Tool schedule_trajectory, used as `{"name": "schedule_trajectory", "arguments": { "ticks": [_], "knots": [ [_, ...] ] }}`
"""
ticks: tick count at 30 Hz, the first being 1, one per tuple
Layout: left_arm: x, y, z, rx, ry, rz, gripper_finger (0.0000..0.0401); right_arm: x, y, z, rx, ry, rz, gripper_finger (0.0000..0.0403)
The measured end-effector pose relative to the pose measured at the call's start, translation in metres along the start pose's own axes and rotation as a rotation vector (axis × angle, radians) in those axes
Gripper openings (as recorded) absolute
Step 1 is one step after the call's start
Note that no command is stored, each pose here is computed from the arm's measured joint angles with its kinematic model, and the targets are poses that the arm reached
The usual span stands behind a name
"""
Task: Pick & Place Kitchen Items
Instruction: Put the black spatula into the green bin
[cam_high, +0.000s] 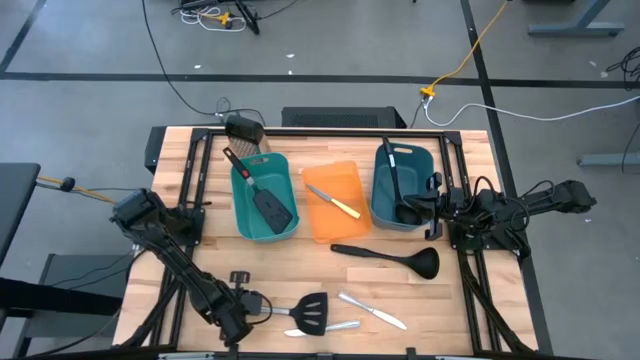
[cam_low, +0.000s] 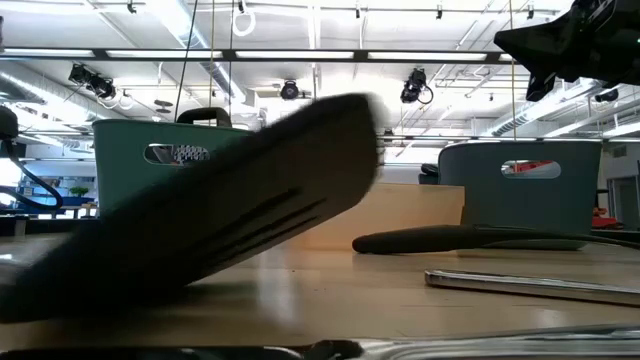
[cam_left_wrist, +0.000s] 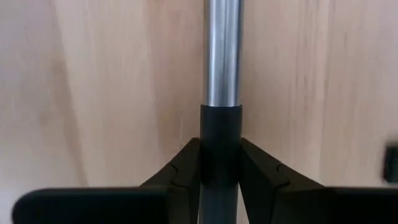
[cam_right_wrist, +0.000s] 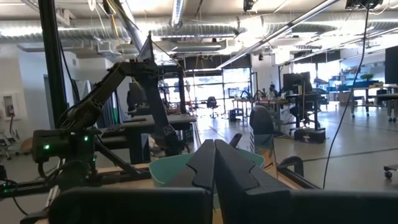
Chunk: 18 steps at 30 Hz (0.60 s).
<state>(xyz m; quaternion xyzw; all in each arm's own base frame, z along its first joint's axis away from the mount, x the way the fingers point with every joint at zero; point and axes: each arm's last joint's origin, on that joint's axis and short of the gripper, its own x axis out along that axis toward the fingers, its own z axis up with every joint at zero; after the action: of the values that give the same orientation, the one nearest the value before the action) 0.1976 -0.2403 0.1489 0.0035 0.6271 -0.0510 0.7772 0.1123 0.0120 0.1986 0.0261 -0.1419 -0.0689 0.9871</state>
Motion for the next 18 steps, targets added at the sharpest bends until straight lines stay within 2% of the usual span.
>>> {"name": "schedule_trajectory", "arguments": {
  "ticks": [10,18],
  "knots": [
    [-0.075,0.018,0.0,0.024,-0.245,-0.032,0.0084,0.0,0.0,0.0,-0.003,0.0,0.0,0.0013],
    [-0.126,0.032,0.005,0.182,-0.599,0.059,0.0084,0.0,0.0,0.0,-0.003,0.0,0.0,0.0013]
  ]
}}
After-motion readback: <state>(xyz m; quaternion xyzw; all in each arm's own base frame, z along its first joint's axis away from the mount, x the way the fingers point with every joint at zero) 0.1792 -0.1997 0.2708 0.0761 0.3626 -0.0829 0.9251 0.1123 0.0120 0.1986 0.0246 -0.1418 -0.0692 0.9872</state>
